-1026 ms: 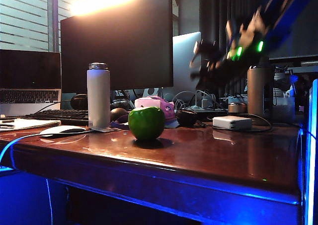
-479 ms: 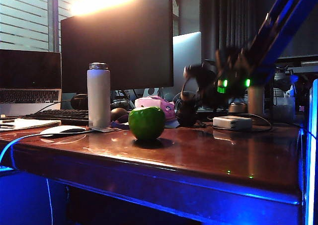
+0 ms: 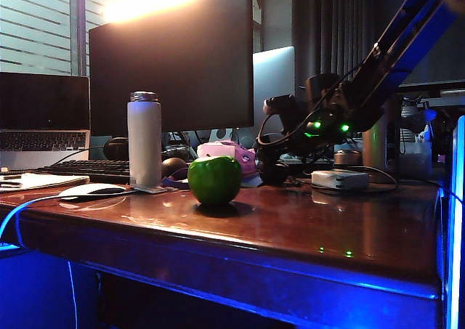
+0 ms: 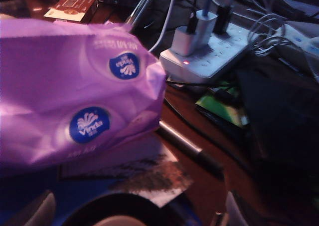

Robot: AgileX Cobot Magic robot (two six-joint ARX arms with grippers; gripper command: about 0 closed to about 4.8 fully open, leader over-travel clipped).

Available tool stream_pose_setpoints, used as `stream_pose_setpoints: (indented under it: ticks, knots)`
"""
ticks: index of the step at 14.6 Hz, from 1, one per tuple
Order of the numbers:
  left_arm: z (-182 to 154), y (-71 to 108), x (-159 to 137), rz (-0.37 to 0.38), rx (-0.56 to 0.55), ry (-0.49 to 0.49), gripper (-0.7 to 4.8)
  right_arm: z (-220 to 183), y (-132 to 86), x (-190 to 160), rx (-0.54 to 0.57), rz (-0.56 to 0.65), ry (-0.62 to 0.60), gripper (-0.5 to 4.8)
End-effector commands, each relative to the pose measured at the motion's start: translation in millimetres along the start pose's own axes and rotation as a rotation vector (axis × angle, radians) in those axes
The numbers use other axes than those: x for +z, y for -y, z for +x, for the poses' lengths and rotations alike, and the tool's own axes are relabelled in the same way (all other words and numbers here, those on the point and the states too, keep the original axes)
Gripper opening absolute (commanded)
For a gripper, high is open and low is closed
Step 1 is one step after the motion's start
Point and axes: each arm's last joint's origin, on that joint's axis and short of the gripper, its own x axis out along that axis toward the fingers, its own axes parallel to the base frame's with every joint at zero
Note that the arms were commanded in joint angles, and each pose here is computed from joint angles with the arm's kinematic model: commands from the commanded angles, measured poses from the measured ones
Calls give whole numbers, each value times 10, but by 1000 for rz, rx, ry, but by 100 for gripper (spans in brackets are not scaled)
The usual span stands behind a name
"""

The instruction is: Stack the black thermos bottle cap from the table onto the green apple.

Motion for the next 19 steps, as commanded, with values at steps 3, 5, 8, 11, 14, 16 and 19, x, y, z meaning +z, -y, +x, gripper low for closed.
stream_pose_setpoints:
  ticks: [3, 5, 8, 11, 14, 16, 19]
  knots:
    - [-13, 7, 9, 8, -3, 10, -3, 126, -12, -82, 27, 28, -18, 479]
    - [-13, 7, 8, 8, -3, 9, -3, 161, -23, -153, 31, 33, -35, 479]
    - [-13, 7, 9, 8, -3, 9, -3, 173, 2, -219, 7, 76, -42, 479]
    - [-13, 7, 9, 8, -3, 9, -3, 175, 4, -232, -3, 86, -48, 479]
    - [-13, 7, 9, 8, -3, 9, -3, 174, 1, -247, -2, 97, -64, 479]
    - [-13, 7, 9, 8, -3, 10, -3, 173, -4, -262, 2, 100, -79, 474]
    - [-13, 7, 9, 8, -3, 9, -3, 172, -5, -268, 4, 101, -85, 305]
